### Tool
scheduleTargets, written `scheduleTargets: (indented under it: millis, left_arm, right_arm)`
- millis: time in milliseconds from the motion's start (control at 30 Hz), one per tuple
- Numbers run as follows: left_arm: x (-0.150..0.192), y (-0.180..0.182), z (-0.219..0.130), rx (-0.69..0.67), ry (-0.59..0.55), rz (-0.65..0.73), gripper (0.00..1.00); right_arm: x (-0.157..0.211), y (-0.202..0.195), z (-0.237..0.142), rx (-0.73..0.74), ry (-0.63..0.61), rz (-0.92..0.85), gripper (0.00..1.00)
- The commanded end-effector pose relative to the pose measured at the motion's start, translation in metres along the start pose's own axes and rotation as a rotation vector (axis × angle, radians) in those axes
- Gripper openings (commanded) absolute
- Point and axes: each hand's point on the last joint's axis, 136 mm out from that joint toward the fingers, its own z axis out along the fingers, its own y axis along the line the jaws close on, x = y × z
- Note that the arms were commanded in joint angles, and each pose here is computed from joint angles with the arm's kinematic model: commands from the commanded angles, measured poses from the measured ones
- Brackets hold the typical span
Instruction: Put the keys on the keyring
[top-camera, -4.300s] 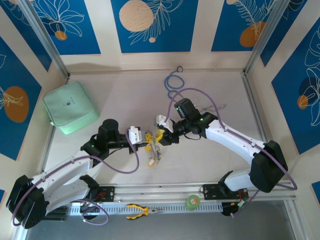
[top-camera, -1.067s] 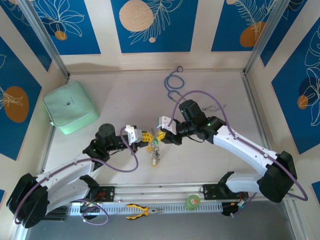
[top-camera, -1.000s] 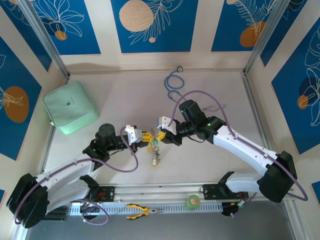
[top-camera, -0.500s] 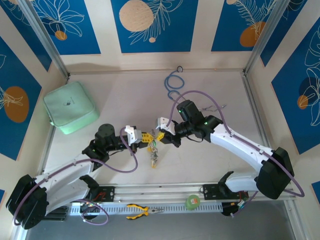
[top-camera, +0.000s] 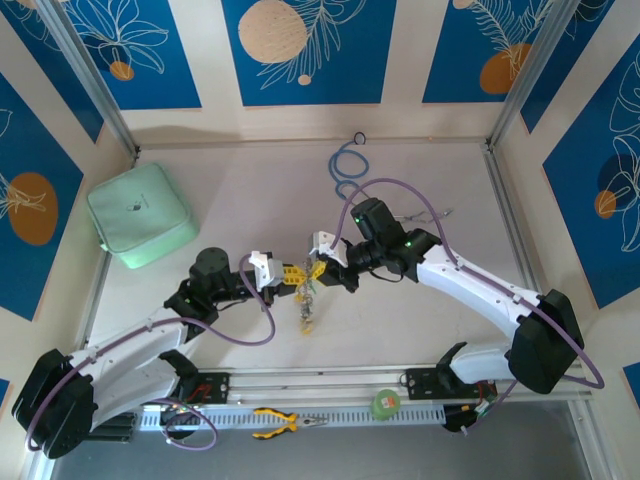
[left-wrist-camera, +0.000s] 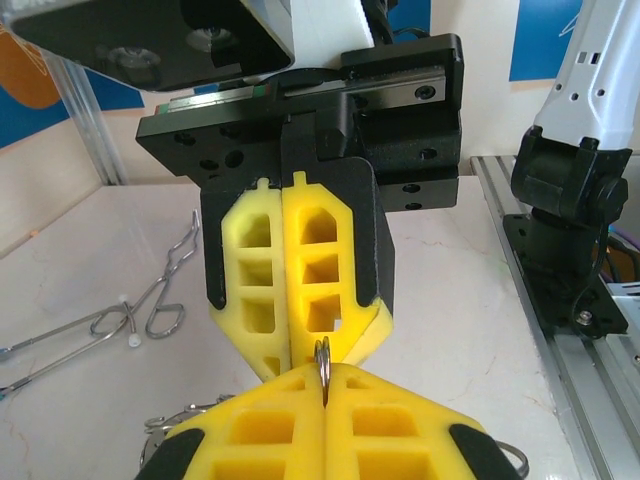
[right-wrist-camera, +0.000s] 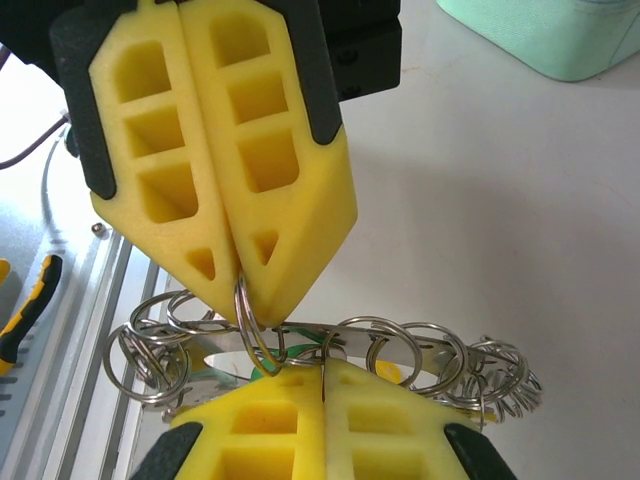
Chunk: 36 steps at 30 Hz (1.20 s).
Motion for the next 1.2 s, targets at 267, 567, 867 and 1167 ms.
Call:
scheduleTargets:
  millis: [267,567,867,1167]
  left_arm:
    - [-0.036,0.005,-0.004,-0.031,-0.118,0.095,0.00]
    - [-0.034,0.005,-0.004,-0.040,-0.126,0.081,0.00]
    - [-0.037,0.004,-0.004,-0.031,-0.142,0.073,0.00]
    - [-0.038,0.005,-0.004,-0.036,-0.151,0.069,0.00]
  right_arm:
    - [0.000,0.011,0.002,-0.063,-0.034,0.034,0.00]
    - [0.005,0.010,-0.010,0.019,-0.064,0.000,0.34]
    - [0.000,0.006,-0.007,0.054,-0.090,-0.003,0.39]
    - [-0.008,0.012,0.000,-0.011,-0.118,0.001,0.39]
